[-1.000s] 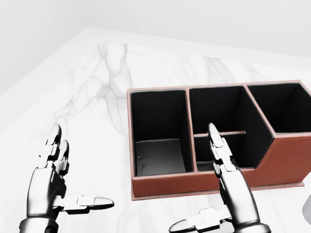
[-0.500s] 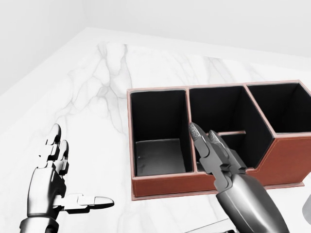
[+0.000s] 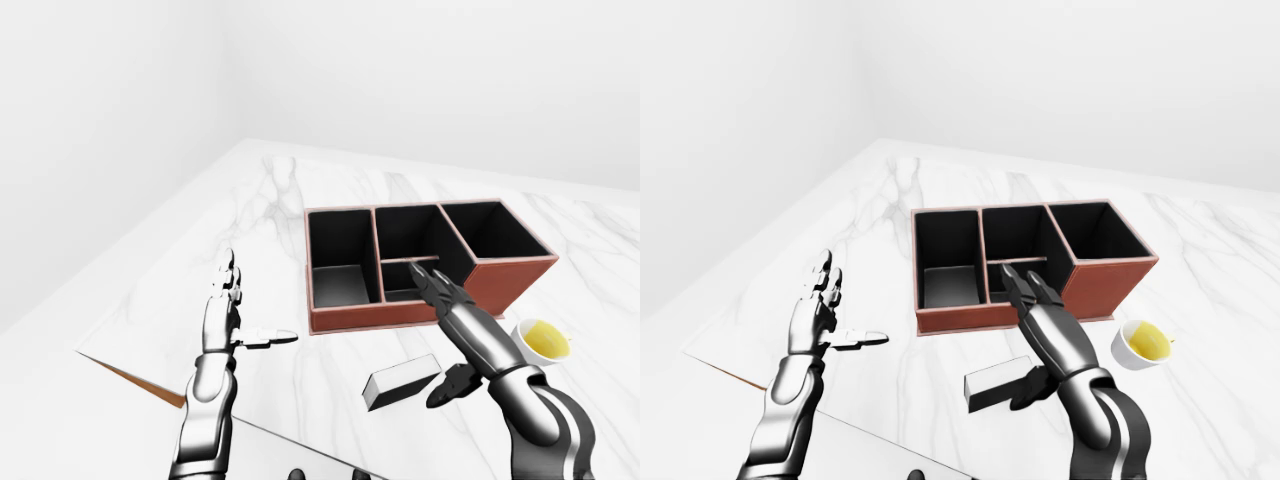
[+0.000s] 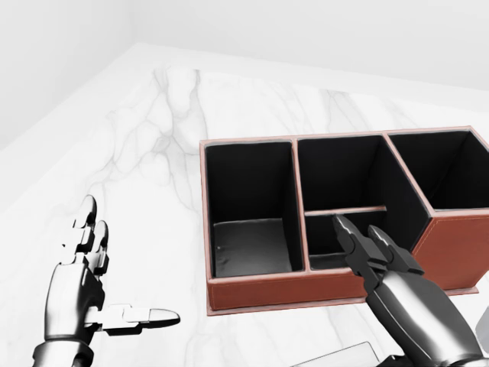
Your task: Pick up the book and place it in the front compartment of the caddy.
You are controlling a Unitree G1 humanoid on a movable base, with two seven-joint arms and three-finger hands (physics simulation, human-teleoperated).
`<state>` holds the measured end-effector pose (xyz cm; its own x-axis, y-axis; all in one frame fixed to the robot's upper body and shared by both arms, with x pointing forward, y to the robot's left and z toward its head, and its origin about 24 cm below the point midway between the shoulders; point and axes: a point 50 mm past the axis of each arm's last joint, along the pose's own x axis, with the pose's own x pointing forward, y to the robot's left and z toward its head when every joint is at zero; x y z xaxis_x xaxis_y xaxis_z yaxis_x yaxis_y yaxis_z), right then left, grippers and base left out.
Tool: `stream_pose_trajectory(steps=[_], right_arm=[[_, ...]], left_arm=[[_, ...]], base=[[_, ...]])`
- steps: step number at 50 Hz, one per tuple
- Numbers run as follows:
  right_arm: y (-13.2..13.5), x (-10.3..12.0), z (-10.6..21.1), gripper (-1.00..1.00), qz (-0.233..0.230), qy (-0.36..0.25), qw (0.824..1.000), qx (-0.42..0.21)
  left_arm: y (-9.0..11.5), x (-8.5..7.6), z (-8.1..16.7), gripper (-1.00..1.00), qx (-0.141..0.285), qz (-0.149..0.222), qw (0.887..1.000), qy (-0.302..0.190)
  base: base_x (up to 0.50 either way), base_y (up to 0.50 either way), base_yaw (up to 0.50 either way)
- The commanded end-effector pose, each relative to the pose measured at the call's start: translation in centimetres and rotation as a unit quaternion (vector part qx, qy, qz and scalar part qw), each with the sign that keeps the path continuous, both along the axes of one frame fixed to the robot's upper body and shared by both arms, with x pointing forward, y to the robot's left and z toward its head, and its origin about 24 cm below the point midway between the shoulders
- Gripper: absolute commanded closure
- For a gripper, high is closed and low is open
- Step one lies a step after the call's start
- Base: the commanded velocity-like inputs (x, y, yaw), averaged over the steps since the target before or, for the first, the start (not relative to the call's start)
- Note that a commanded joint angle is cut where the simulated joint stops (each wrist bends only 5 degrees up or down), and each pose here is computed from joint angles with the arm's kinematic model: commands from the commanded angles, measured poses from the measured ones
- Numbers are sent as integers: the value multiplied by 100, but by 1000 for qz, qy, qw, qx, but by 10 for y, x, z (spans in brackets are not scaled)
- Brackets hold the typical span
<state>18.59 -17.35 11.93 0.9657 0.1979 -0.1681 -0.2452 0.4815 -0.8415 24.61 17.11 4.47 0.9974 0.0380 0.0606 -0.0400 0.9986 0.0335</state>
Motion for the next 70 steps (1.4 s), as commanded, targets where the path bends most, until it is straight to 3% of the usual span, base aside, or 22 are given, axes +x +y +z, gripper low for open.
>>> stream_pose_trajectory(steps=[1, 28, 37, 70], right_arm=[[-18, 19, -25, -100, -34, 55, 998, -13], [-20, 46, -17, -100, -52, 43, 991, -117], [-14, 43, -29, -100, -45, 69, 988, -127], [22, 24, -26, -100, -4, 52, 990, -128]], left_arm=[[-5, 9, -12, -100, 3, 5, 1000, 25], [-5, 8, -12, -100, 1, 5, 1000, 23], [-5, 9, -11, -100, 1, 5, 1000, 21], [-3, 9, -10, -100, 1, 5, 1000, 19]], base=[[0, 0, 0], [0, 0, 0], [0, 0, 0], [0, 0, 0]])
